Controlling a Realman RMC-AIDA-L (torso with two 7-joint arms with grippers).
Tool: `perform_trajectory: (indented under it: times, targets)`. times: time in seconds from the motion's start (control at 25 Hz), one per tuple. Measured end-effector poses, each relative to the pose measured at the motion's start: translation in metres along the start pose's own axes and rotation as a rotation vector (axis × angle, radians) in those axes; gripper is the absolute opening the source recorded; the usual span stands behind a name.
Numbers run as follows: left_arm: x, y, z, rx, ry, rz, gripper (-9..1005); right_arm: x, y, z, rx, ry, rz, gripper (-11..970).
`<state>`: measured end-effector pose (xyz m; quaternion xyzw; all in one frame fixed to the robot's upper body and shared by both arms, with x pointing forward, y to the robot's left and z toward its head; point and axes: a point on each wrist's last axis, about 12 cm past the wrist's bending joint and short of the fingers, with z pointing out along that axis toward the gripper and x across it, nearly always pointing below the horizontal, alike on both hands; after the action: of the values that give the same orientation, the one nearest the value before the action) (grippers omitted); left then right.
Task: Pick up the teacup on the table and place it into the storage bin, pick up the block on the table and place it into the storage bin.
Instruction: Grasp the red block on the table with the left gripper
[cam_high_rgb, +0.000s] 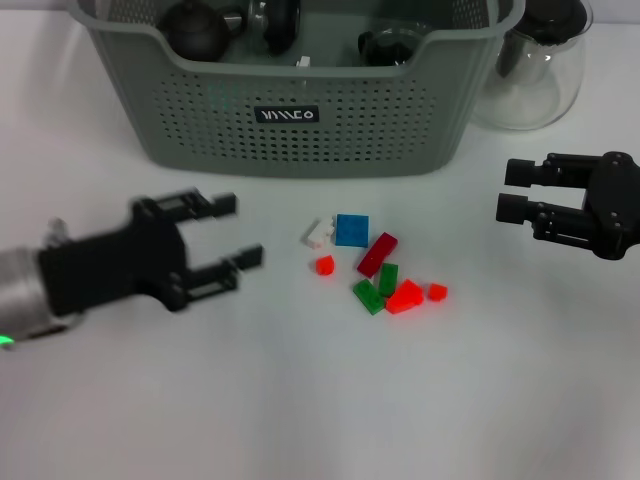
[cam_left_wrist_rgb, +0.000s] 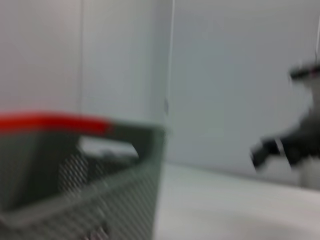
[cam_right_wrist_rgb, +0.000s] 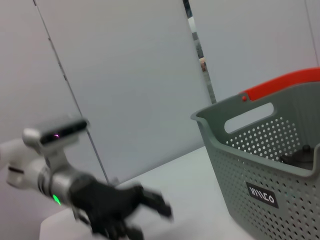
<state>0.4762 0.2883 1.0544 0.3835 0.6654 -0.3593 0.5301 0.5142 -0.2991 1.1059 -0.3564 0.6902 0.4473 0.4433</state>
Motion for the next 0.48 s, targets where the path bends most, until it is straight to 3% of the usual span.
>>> perform_trajectory:
  times: [0.16,0.48]
  targets:
    - [0.026,-0.008,0.035,0.013,0.068,-0.004,646,-0.001,0.0,0.0,-0.001,0.0,0.004,535]
    - [0.048,-0.017,0.081,-0.021,0.158,0.071,560,-0.003,-0.001,0.002,-0.006,0.0,0.001,534]
